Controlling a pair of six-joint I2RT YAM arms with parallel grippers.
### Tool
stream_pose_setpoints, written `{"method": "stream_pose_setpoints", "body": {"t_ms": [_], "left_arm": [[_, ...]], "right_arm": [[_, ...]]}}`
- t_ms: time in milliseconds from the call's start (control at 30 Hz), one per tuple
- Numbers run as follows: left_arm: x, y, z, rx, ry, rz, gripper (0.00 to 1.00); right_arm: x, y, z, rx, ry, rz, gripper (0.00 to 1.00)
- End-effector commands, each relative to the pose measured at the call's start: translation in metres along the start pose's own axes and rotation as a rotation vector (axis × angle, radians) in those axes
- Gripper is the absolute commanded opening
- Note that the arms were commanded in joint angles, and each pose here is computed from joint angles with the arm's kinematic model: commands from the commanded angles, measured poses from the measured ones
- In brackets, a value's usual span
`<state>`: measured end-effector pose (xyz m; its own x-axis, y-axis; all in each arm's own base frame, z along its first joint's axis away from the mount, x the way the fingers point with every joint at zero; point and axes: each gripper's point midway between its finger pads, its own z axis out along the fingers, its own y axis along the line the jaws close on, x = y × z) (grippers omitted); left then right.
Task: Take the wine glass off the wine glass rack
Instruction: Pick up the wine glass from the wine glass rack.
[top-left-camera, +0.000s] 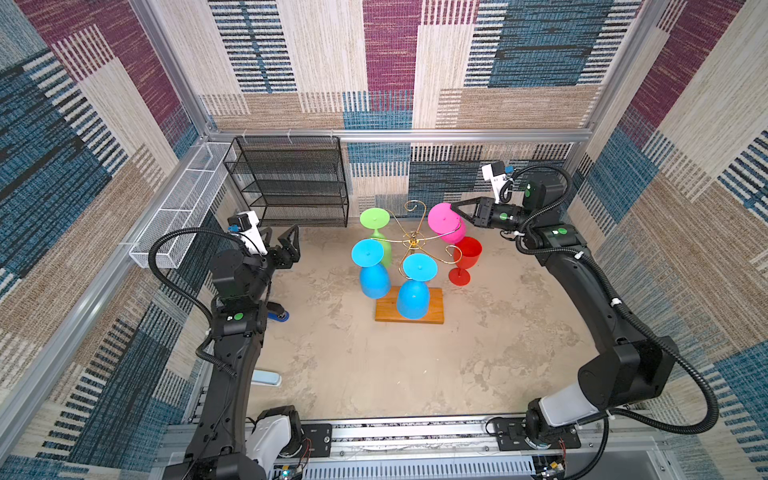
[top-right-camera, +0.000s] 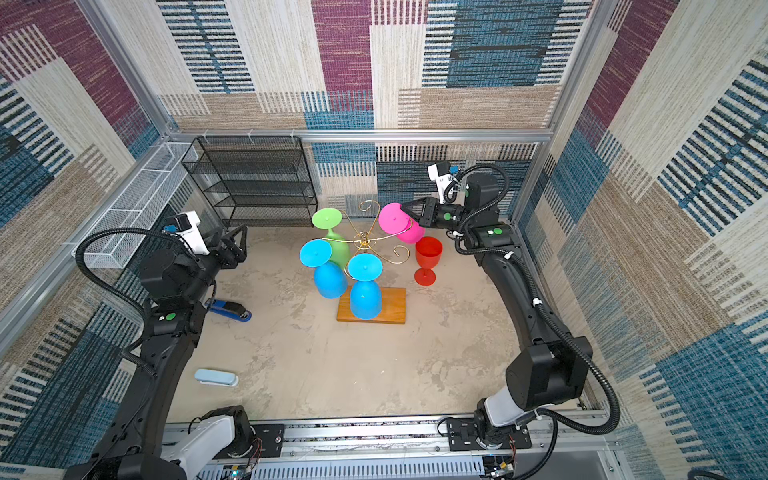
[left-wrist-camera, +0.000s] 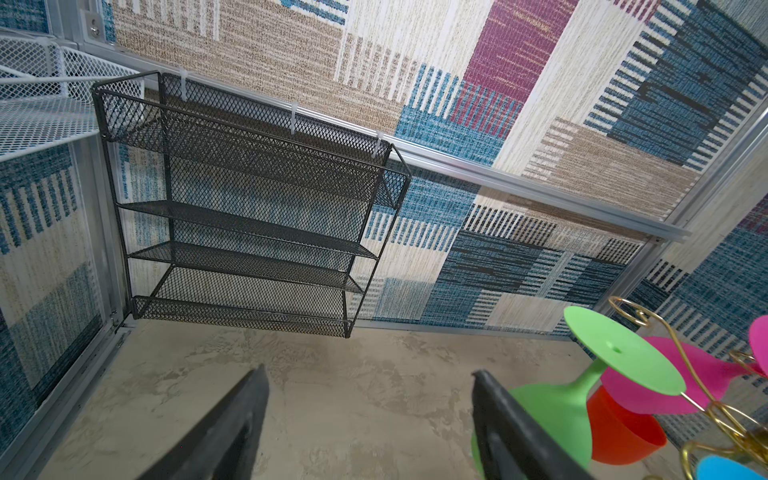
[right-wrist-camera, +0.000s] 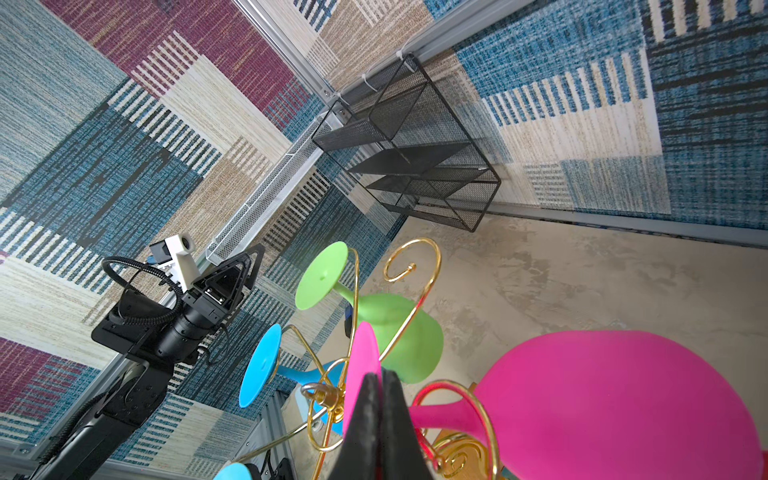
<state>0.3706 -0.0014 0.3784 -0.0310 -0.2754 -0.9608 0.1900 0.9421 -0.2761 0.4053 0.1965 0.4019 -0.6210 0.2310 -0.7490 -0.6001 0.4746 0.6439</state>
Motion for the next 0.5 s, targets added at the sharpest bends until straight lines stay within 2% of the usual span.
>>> {"method": "stream_pose_setpoints", "body": {"t_ms": [0,467], "left_arm": [[-0.007,-0.004,-0.001,0.017,-0.027,0.002,0.79],[-0.008,-0.004,-0.002,0.018,-0.032,0.001,0.79]], "right_arm": [[-0.009,0.011,-0.004,-0.035,-0.031,-0.014,0.0],[-0.016,0.01,-0.018,-0.031,-0.082,0.011,0.0]]}}
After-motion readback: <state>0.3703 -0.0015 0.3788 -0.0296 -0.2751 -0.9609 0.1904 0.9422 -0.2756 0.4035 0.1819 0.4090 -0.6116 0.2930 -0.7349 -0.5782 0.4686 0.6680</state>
